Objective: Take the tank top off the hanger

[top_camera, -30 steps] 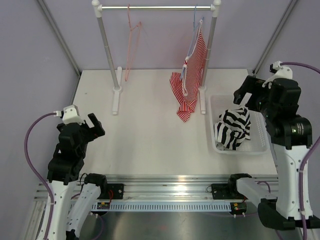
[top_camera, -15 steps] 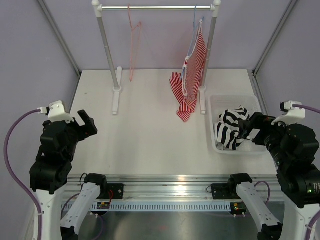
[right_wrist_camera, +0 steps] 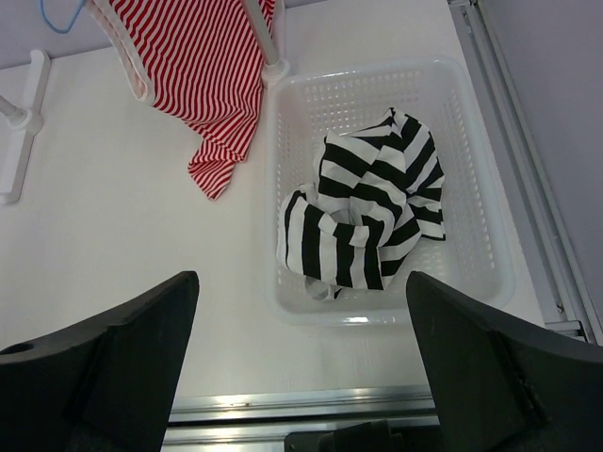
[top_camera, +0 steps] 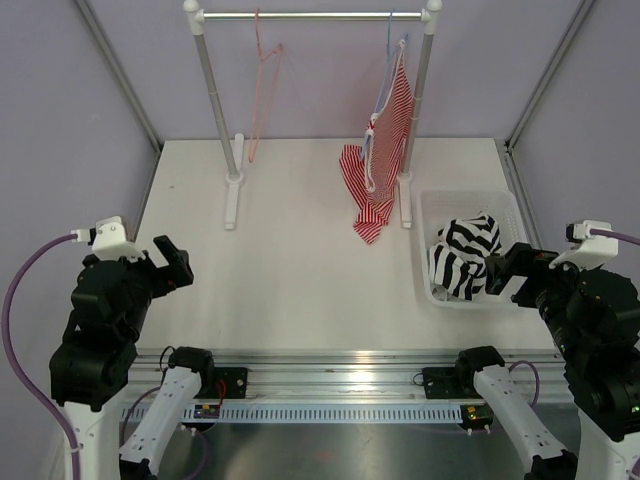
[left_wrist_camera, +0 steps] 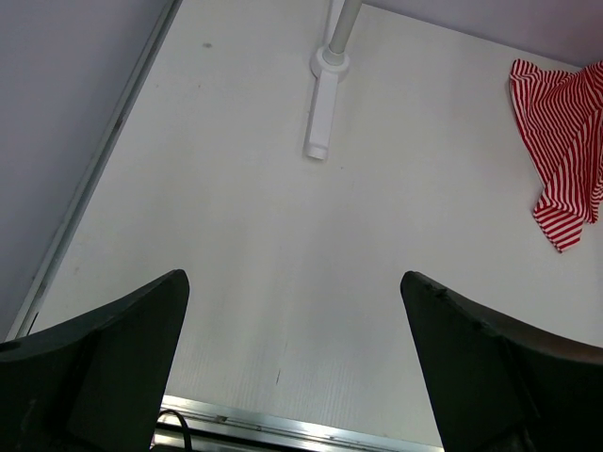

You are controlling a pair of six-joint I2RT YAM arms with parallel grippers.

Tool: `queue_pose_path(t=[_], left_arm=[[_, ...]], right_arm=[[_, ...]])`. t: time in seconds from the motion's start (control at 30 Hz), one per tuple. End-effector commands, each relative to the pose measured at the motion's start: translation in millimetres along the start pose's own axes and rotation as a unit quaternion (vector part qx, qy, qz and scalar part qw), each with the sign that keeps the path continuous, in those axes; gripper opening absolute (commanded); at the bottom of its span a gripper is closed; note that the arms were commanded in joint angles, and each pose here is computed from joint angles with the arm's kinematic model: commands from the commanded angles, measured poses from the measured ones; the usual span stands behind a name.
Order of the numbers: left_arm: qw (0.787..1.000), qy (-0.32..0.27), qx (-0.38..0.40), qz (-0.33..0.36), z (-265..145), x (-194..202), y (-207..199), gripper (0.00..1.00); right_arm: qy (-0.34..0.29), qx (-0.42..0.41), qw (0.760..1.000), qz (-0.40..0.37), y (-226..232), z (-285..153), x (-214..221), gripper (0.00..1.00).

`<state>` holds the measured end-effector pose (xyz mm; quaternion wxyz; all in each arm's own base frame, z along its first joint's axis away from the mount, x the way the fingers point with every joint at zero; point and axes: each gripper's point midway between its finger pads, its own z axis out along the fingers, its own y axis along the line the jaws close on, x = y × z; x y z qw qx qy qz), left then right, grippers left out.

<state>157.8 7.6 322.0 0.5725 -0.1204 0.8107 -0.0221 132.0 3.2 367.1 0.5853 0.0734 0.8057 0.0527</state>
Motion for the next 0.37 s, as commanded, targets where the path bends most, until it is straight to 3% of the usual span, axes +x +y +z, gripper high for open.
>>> queue_pose_path(t=[0.0, 0.33], left_arm=[[1.0, -0.01, 0.017, 0.008, -0.1, -2.4, -5.0, 0.99], [1.0, -0.017, 0.015, 0.006, -0.2, -4.2, -4.0, 0.99]], right_arm=[[-0.008, 0.006, 1.0, -0.012, -2.5, 2.2, -4.6, 1.0], [-0.009, 0.01, 1.0, -0.008, -3.2, 6.1, -4.3, 1.0]])
